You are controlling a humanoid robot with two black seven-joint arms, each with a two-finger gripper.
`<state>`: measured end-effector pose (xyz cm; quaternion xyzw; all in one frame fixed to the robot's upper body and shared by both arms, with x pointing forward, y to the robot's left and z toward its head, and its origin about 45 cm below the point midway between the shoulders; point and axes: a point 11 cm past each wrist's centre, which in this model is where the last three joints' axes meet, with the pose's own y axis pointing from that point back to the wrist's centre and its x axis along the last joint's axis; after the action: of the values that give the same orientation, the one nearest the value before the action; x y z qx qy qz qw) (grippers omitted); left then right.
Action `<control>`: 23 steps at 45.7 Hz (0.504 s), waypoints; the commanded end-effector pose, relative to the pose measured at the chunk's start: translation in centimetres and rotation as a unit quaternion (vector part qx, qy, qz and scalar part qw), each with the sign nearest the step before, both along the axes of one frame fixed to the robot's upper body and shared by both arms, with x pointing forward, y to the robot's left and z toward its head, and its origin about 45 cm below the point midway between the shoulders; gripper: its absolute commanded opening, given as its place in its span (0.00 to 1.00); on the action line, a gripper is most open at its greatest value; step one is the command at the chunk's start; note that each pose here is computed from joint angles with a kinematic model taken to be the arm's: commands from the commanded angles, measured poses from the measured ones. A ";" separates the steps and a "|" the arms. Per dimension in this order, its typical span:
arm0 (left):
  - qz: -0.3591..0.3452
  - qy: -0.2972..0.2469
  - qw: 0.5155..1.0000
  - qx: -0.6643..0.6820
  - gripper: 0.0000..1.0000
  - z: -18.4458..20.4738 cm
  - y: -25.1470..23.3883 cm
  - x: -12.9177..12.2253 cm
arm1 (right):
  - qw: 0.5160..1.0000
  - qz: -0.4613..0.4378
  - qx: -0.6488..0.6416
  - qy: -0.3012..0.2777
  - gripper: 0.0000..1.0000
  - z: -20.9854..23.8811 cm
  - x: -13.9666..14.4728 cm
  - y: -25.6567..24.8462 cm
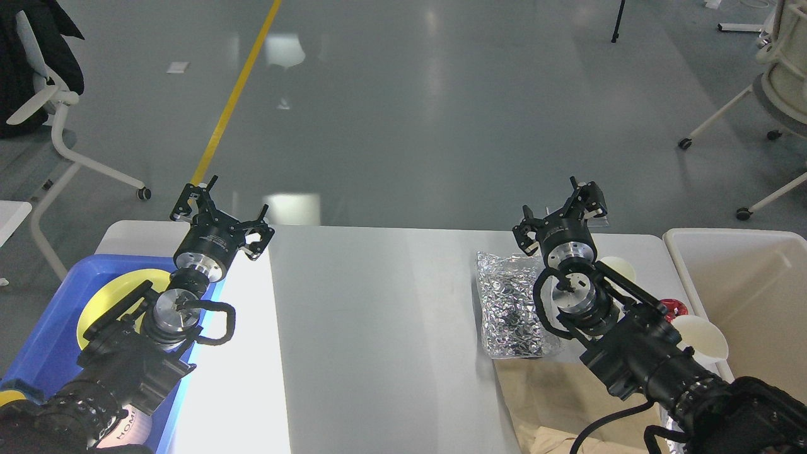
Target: Tidy desktop
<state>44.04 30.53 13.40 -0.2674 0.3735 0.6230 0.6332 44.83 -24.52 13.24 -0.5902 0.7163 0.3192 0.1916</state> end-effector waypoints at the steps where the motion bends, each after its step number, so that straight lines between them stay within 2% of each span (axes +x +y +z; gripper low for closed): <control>1: -0.001 -0.001 1.000 -0.001 0.98 0.0 -0.1 0.0 | 0.997 0.007 -0.066 -0.031 1.00 3.6 2.3 -3.2; 10: -0.003 -0.002 1.000 -0.002 0.98 0.0 -0.1 0.0 | 0.960 0.071 -0.261 -0.066 1.00 9.9 4.6 -7.9; 17: -0.002 -0.002 1.000 -0.001 0.98 0.0 -0.1 0.0 | 0.889 0.135 -0.434 -0.056 1.00 13.2 5.2 -10.9; 23: -0.003 -0.002 1.000 -0.002 0.98 0.0 -0.1 0.0 | 0.826 0.202 -0.525 -0.045 1.00 15.1 4.9 -10.7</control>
<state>44.00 30.41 13.41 -0.2692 0.3739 0.6200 0.6351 50.08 -34.92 26.87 -0.7316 0.6714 -0.0487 -0.1079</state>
